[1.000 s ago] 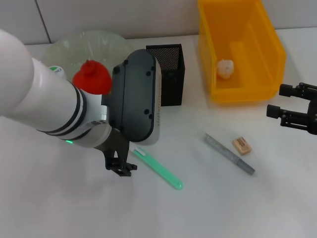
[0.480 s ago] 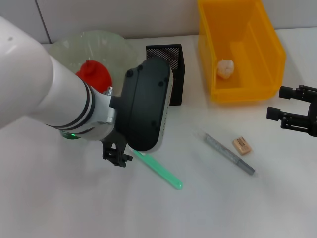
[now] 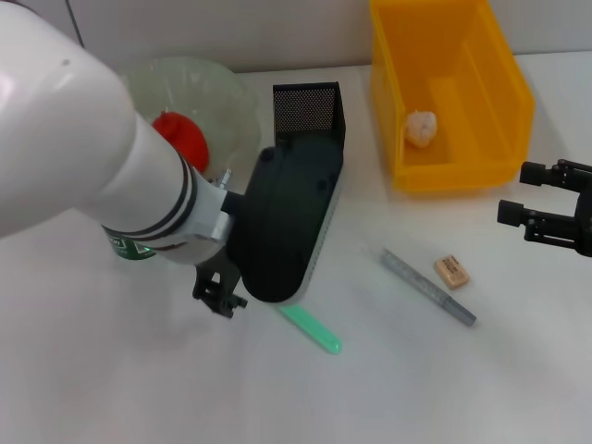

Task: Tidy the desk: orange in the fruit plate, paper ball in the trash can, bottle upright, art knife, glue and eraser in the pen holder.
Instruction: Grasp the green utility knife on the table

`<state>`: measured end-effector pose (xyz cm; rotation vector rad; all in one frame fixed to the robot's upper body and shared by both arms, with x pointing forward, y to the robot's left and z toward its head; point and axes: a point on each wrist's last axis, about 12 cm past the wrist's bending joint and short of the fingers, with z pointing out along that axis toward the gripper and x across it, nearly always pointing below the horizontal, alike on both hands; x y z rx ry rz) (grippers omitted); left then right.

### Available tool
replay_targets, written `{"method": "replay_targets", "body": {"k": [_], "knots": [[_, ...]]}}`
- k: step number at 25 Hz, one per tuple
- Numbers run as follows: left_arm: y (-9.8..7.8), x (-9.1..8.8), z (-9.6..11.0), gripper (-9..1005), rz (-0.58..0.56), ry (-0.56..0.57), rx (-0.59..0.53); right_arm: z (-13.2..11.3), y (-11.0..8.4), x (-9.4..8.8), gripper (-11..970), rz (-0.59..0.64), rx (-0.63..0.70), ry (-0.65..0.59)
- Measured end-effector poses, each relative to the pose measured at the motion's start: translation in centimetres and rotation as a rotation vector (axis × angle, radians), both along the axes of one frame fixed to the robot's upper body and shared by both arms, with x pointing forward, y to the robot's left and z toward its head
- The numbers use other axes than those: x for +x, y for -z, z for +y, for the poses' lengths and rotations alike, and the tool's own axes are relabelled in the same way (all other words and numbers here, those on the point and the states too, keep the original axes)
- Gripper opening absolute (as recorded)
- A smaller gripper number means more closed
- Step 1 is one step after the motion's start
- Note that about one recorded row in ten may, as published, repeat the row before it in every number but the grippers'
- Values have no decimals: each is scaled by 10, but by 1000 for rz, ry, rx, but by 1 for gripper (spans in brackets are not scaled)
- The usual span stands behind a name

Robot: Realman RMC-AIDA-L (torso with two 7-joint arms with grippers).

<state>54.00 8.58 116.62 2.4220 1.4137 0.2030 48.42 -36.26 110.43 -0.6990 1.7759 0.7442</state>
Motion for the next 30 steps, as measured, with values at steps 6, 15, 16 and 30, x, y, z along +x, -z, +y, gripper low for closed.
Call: {"method": "replay_targets", "body": {"k": [6, 15, 16, 30], "knots": [[6, 5, -7, 800, 47, 58, 67, 2, 0, 0, 739, 9, 9, -9], [5, 11, -11, 798, 47, 125, 81, 3, 4, -3, 739, 25, 22, -6], [5, 11, -11, 798, 49, 136, 85, 2, 5, -3, 739, 27, 24, -3], [13, 7, -21, 798, 71, 224, 102, 1, 15, -13, 739, 60, 51, 16]]}}
